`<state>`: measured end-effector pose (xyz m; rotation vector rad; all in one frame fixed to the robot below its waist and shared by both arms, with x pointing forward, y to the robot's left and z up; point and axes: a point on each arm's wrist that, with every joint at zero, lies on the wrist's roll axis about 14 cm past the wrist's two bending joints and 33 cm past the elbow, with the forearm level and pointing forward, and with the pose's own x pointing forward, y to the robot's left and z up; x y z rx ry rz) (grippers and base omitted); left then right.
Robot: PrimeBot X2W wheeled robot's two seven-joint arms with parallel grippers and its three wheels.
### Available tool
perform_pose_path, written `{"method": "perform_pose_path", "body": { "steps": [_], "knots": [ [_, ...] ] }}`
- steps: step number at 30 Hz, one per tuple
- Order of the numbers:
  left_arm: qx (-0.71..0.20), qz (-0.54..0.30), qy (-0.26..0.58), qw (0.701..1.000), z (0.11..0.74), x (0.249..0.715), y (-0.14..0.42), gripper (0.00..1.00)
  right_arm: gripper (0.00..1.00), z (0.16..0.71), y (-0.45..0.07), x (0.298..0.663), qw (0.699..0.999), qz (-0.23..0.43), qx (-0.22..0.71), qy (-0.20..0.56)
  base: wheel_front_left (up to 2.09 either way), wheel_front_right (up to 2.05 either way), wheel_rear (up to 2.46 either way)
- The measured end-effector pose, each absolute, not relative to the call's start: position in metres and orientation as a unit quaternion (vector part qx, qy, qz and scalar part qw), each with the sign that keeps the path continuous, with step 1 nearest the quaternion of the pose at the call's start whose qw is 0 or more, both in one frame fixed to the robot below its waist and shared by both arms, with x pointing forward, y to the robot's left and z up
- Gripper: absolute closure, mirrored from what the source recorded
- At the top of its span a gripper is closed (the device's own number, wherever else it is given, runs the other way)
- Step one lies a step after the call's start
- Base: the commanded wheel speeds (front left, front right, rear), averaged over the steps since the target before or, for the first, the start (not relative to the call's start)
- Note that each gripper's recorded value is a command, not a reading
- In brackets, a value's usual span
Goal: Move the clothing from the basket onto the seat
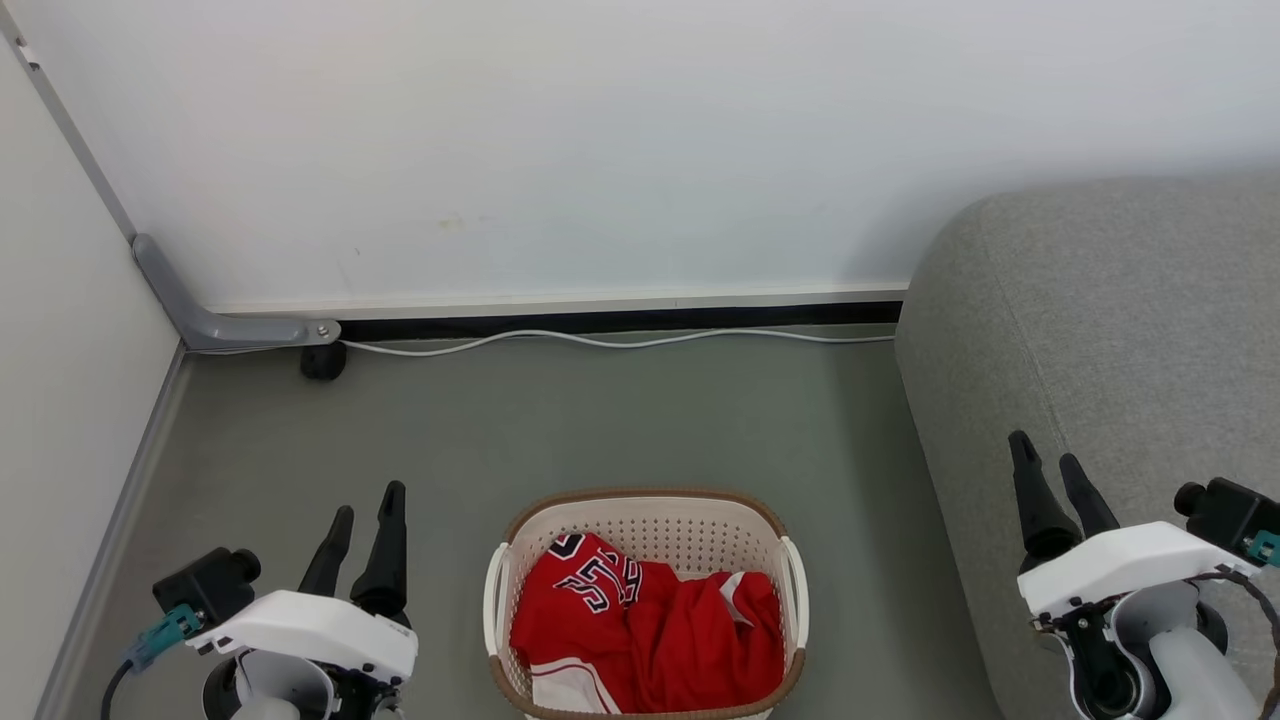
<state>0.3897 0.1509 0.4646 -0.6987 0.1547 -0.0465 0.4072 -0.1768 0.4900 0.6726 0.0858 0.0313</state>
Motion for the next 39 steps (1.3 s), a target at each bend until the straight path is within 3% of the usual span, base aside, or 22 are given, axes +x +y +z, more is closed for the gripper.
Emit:
{"method": "perform_pose_path", "body": {
  "steps": [14, 39],
  "knots": [
    [-0.245, -0.049, 0.063, 0.966, 0.471, 0.391, 0.146, 0.0, 0.0, 0.496, -0.177, 0.41, 0.97, 0.031, 0.238, 0.034, 0.0, 0.0, 0.0],
    [-0.101, -0.088, 0.051, 0.99, 0.471, 0.402, 0.135, 0.0, 0.0, 0.505, -0.179, 0.426, 0.996, 0.059, 0.068, 0.02, 0.0, 0.0, 0.0]
  ]
}}
